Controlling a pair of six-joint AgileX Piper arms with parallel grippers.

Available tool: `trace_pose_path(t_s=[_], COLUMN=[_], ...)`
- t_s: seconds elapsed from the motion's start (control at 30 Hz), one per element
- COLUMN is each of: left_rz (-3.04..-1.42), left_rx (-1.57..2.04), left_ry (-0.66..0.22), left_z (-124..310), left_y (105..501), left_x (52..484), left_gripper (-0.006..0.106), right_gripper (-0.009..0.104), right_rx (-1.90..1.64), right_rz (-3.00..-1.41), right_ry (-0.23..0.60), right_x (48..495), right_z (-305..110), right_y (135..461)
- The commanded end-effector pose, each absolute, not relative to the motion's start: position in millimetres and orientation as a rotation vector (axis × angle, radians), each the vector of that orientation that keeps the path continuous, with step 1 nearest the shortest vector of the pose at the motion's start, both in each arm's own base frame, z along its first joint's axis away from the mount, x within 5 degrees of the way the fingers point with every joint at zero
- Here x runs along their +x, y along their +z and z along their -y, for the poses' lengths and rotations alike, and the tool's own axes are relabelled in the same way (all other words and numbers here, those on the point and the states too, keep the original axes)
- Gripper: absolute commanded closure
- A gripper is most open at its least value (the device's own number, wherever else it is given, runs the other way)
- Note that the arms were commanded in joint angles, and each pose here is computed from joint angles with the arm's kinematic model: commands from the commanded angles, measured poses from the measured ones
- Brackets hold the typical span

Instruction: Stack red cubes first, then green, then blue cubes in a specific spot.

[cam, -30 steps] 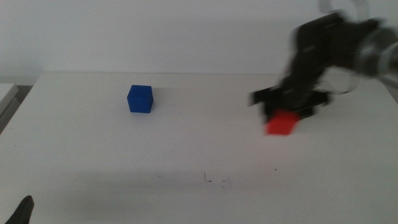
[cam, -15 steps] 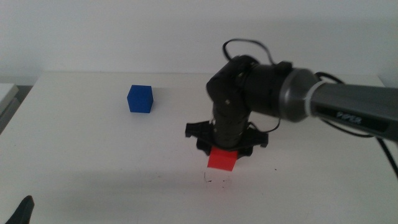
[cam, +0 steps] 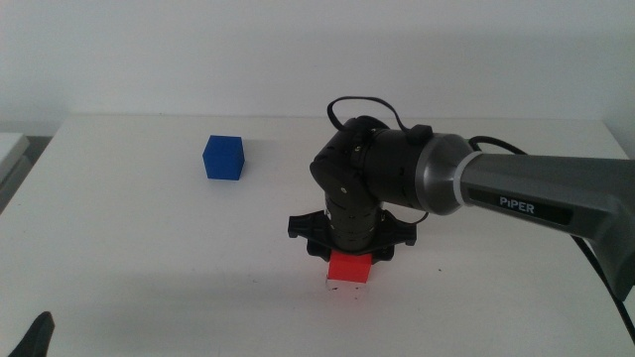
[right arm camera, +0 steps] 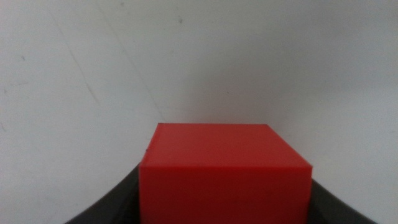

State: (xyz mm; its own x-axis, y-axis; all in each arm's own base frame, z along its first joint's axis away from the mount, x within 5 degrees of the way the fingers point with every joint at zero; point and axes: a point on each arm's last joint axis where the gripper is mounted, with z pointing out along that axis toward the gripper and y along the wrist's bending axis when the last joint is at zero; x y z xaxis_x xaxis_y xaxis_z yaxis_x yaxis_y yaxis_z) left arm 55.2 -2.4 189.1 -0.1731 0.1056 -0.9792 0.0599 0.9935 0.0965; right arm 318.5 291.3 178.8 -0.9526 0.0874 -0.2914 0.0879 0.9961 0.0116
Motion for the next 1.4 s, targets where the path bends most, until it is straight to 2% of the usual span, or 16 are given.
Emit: trace_pose_path(t_s=[0.0,0.67,0.7,0.77,0.8,0.83,0.93,1.07,1.23,1.37], left_rz=[-1.73,-1.73,-1.73,-1.73,-1.73,-1.73,-1.73,-1.73,-1.73,-1.73], left_rx=[0.122,0.122,0.122,0.122,0.122,0.122,0.122,0.122,0.122,0.122], left_ry=[0.044,0.044,0.044,0.044,0.044,0.044,0.044,0.044,0.044,0.044], left_z=[2.3,2.3,2.3,2.3,2.3,2.3,2.3,2.3,2.3,2.3], left_y=[190.5,190.5,190.5,190.5,190.5,190.5,190.5,190.5,190.5,190.5], left_x=[55.2,55.2,55.2,55.2,55.2,55.2,55.2,55.2,55.2,55.2], left_gripper=[0.007,0.007,0.007,0.007,0.007,0.007,0.007,0.007,0.007,0.007], right_gripper=[0.091,0.089,0.077,0.059,0.039,0.028,0.003,0.002,0.002,0.002], right_rx=[0.108,0.069,0.069,0.069,0.067,0.067,0.033,-0.104,-0.156,-0.156], right_rz=[-2.817,-2.852,-2.852,-2.852,-2.849,-2.849,-2.839,-2.784,-2.641,-2.616], right_ry=[0.004,-0.04,-0.04,-0.04,-0.039,-0.039,-0.027,-0.028,-0.008,0.018], right_x=[320.5,320.0,320.0,320.0,320.2,320.2,317.6,297.6,277.2,298.0], right_z=[-293.5,-298.5,-298.5,-298.5,-298.5,-298.5,-299.6,-299.5,-272.4,-230.1], right_y=[181.3,158.9,158.9,158.9,158.9,158.9,167.4,216.4,296.6,321.6])
